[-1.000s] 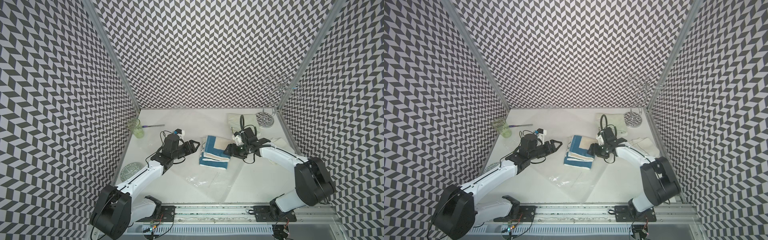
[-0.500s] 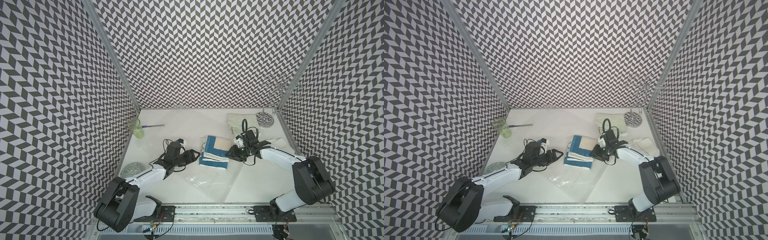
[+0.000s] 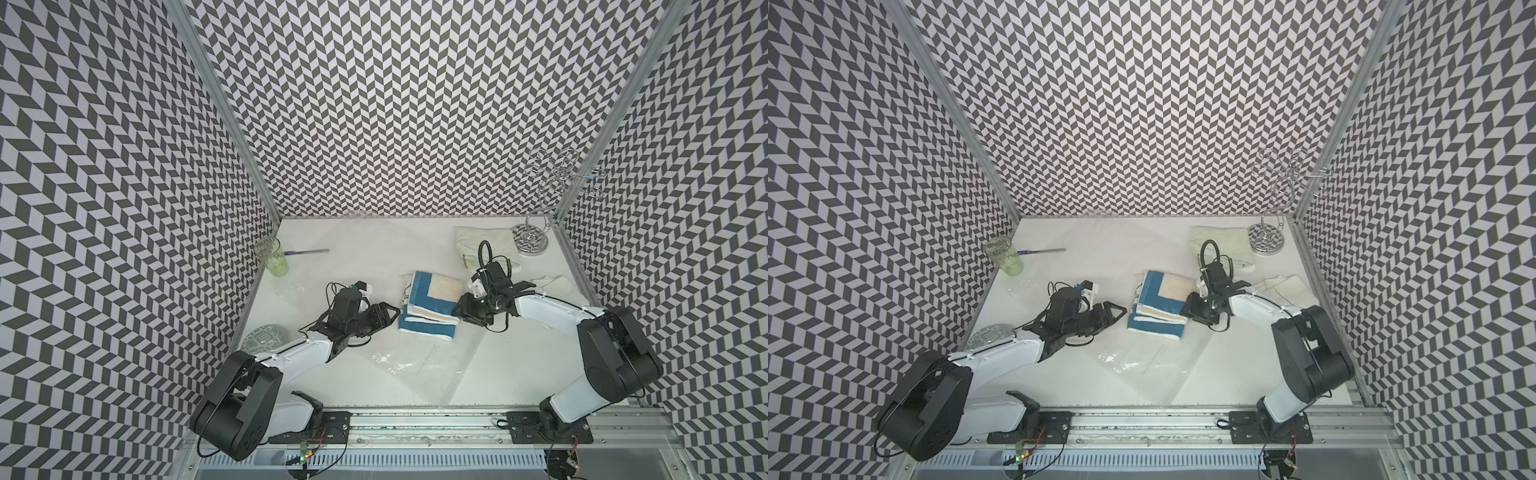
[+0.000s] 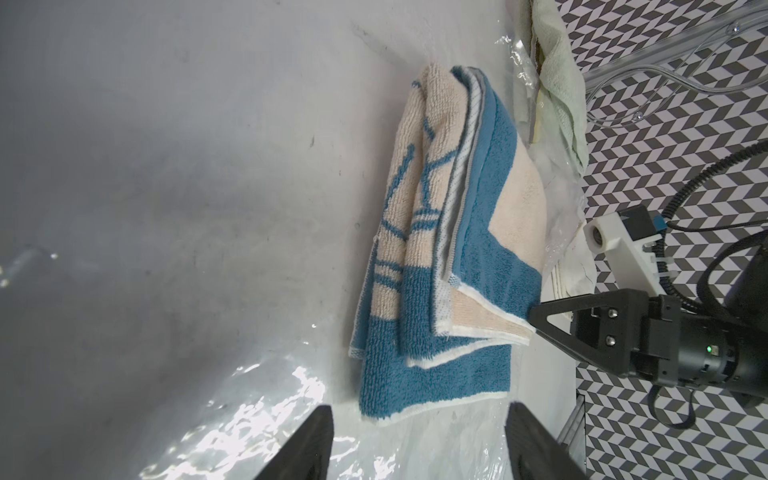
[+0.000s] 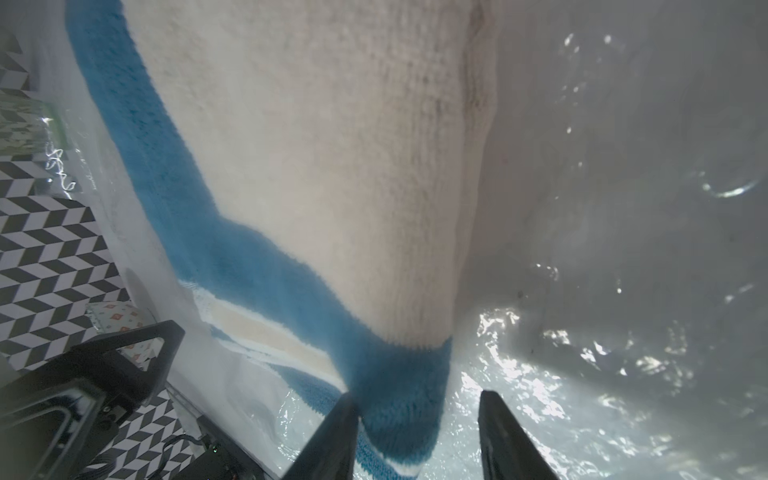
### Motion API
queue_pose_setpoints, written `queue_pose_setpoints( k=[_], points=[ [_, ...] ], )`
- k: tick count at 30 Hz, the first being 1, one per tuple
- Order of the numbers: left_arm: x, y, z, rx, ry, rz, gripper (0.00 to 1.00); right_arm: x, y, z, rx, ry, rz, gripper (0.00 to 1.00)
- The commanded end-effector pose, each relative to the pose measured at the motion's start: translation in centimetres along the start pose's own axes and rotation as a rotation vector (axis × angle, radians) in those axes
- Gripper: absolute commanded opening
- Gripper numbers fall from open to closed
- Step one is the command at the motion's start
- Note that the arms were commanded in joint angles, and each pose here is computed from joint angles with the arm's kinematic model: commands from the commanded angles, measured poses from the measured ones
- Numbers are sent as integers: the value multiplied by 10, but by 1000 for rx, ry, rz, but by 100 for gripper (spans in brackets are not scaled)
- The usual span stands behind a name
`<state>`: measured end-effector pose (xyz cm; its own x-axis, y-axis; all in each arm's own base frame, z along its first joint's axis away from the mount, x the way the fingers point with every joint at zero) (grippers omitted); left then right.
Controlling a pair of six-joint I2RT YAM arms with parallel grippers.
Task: Place the folded towel into the vacuum bag
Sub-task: Adjust the towel in the vacuum bag.
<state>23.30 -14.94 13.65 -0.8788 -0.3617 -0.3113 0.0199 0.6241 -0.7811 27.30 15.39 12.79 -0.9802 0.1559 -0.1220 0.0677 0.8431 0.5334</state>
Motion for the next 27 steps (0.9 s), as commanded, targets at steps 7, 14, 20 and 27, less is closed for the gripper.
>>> queue_pose_setpoints(
  k=[7,14,20,27],
  points=[
    [7,9,6,1,16,5,68,-7,31,-1,-120,-18,-50,15],
    [11,20,13,-27,36,-18,67,-15,78,-39,-312,-45,-64,4],
    [13,22,16,-17,51,-24,67,3,84,-44,-517,25,32,1],
    [15,23,16,-19,62,-20,67,37,44,-13,-461,127,95,0]
  ],
)
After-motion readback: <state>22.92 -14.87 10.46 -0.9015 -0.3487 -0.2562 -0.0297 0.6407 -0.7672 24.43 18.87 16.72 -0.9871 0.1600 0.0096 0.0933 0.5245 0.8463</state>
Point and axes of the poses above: each gripper's point midway between its finger pads, its own z axis out along the fingers, its own y axis along the line the jaws close on, x = y × z, the point moved 9 cm from there along -z, back along the fingers, and after that the axes turned 2 degrees about -z, right-handed, at the moved point
